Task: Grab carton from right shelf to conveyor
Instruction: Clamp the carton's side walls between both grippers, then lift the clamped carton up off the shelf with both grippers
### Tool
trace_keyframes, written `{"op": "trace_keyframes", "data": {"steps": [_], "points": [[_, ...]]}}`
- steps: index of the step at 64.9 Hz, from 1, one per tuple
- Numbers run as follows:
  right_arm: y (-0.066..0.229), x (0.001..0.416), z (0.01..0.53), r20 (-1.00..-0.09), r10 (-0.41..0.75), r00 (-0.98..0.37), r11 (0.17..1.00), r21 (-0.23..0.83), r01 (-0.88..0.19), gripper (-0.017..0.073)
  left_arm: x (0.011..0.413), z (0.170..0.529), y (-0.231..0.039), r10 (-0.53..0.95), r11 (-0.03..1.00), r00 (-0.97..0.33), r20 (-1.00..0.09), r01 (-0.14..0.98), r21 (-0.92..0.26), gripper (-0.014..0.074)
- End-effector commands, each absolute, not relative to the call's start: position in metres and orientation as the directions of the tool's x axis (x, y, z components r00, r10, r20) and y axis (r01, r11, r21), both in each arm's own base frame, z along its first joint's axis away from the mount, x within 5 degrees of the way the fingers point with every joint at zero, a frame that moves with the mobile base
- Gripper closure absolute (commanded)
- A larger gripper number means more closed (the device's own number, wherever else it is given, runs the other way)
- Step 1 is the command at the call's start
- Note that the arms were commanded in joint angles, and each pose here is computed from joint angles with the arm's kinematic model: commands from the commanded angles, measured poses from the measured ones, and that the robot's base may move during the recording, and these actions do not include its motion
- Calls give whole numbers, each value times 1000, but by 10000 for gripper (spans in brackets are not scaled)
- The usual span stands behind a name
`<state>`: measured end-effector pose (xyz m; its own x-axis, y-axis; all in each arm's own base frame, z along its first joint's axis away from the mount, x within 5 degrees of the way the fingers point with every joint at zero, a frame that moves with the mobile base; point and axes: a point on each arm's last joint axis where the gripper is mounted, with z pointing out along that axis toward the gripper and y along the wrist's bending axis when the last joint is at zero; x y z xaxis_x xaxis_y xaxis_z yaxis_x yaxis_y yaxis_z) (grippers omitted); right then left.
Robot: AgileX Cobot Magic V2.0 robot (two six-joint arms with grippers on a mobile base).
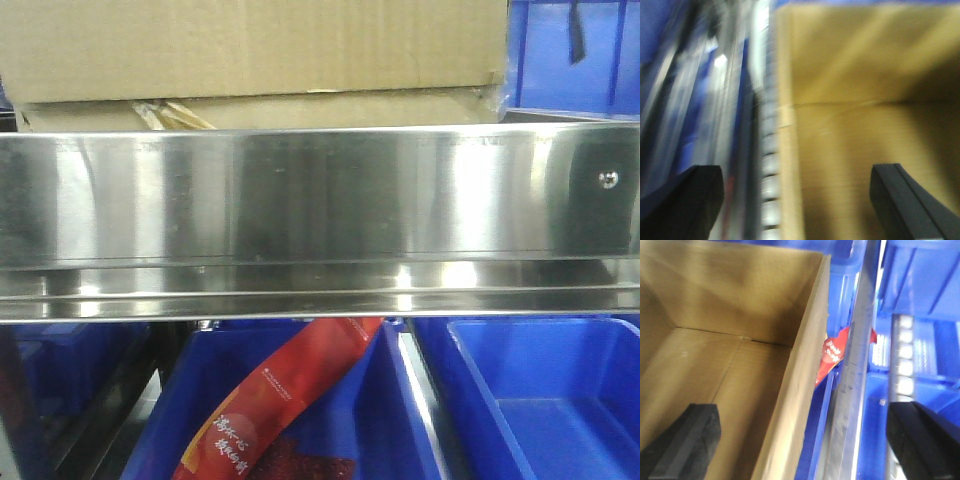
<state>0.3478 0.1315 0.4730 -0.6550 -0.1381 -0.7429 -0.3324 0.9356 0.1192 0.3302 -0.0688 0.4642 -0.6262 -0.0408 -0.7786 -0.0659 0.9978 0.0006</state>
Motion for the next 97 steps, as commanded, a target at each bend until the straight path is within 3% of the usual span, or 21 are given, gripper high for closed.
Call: {"op": "trace_keyframes", "data": {"steps": [1, 24, 56, 65, 70, 76, 80, 85, 97], "points": [[134, 354, 469, -744, -132, -656, 936, 124, -329, 1, 338, 460, -67, -37, 996, -624, -780, -88, 23, 98], [146, 384, 431, -676, -161, -719, 939, 120, -323, 1, 368, 436, -60, -98, 993, -648, -755, -110, -35, 98], [157, 385, 424, -665, -186, -723, 931, 116, -347, 13, 378, 423, -63, -97, 994, -670, -736, -105, -35, 98], [157, 385, 424, -665, -186, -723, 931, 116, -347, 211, 378, 422, -63, -97, 994, -675, -732, -106, -34, 156], [157, 385, 424, -665, -186, -723, 931, 116, -347, 423, 378, 422, -63, -97, 994, -676, -730, -107, -33, 277], [157, 385, 424, -665, -186, -723, 931, 116, -347, 659, 378, 422, -63, -97, 994, -678, -729, -107, -32, 497], [157, 385, 424, -665, -186, -723, 931, 116, -347, 616, 378, 422, -63, -98, 994, -679, -727, -107, -34, 642], [157, 385, 424, -665, -186, -723, 931, 116, -347, 624, 378, 422, -64, -101, 994, -680, -726, -106, -38, 587], [157, 385, 425, -667, -186, -722, 931, 116, -347, 625, 376, 420, -63, -102, 993, -698, -709, -113, -32, 601]]}}
